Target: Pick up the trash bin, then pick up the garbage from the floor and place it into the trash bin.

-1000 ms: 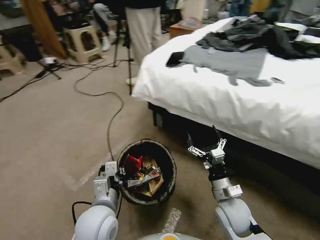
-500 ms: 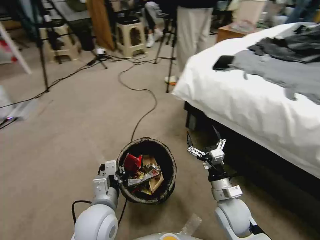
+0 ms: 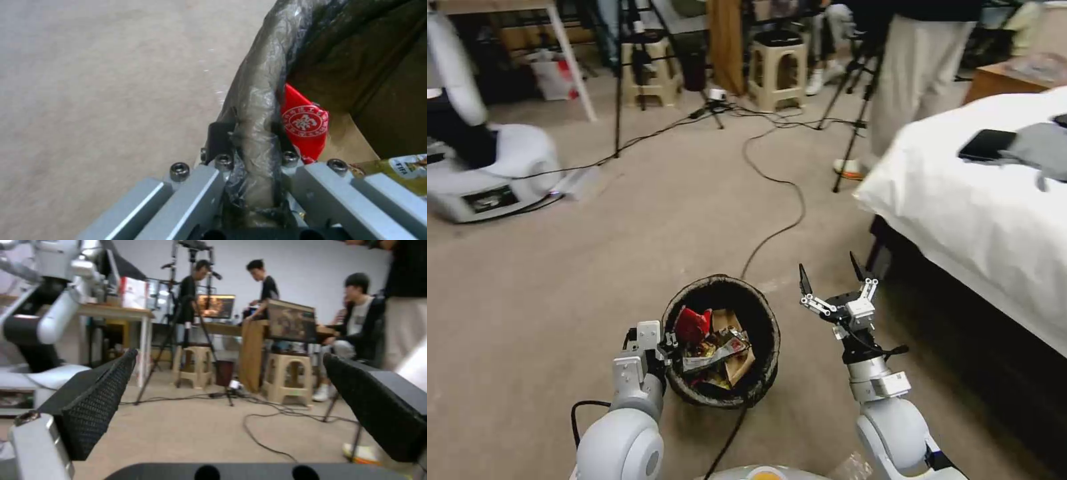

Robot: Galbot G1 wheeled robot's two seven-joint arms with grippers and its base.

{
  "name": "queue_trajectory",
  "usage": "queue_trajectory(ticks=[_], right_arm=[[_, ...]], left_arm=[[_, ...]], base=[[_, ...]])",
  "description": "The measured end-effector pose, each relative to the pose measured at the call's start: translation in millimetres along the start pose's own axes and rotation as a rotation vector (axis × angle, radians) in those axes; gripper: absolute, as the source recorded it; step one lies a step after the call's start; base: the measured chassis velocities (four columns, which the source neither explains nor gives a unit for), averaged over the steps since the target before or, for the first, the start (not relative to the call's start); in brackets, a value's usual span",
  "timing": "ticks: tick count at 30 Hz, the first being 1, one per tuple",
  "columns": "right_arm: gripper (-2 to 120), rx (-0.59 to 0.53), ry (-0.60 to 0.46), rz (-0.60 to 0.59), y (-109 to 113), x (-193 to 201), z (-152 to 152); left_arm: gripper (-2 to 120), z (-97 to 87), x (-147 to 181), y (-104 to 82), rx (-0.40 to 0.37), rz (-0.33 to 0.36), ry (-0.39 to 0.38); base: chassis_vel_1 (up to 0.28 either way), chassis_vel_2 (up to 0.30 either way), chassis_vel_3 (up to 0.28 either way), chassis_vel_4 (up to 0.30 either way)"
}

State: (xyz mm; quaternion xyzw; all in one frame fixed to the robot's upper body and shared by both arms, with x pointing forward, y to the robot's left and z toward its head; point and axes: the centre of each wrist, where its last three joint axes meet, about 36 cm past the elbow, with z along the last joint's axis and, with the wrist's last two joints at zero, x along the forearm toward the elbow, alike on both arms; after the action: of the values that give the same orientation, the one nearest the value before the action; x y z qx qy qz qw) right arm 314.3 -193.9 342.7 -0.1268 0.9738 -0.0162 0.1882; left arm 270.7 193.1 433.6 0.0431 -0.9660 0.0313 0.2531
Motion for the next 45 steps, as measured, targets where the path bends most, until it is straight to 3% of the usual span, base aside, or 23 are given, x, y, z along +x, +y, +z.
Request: queue_trajectory(ticks=[19,25,30,33,40,45], right_arm=[[100,0.001,0.000,-0.009,0.9,0.4,0.0],[100,0.004,-0.001,-0.009,-0.5,1.5,0.2],[100,0.002,-0.001,-0.006,0.4,3.1,2.2],[100,0.006,-0.004,-0.005,0.2,4.5,3.3],[100,0.007,-0.007,-0.003,-0.3,4.5,3.3],[100,0.003,-0.008,-0.002,1.0,5.2,4.0]], left_arm=[[0,-1.3,0.1,2.8,0.004,-0.006,-0.019],[0,-7.0,-3.2,10.1,0.026,-0.038,-0.015],[0,-13.4,-6.1,15.5,0.068,-0.054,0.082],[0,-16.5,-14.9,28.9,0.090,-0.093,0.159],[0,-11.2,-34.0,59.8,0.147,-0.137,0.231],[0,-5.6,-39.5,68.0,0.172,-0.142,0.256]], base=[[0.037,0.034,0.037,0.035],[0.000,0.000,0.000,0.000],[0.000,0.000,0.000,0.000],[0.000,0.000,0.000,0.000],[0.000,0.000,0.000,0.000],[0.000,0.000,0.000,0.000]])
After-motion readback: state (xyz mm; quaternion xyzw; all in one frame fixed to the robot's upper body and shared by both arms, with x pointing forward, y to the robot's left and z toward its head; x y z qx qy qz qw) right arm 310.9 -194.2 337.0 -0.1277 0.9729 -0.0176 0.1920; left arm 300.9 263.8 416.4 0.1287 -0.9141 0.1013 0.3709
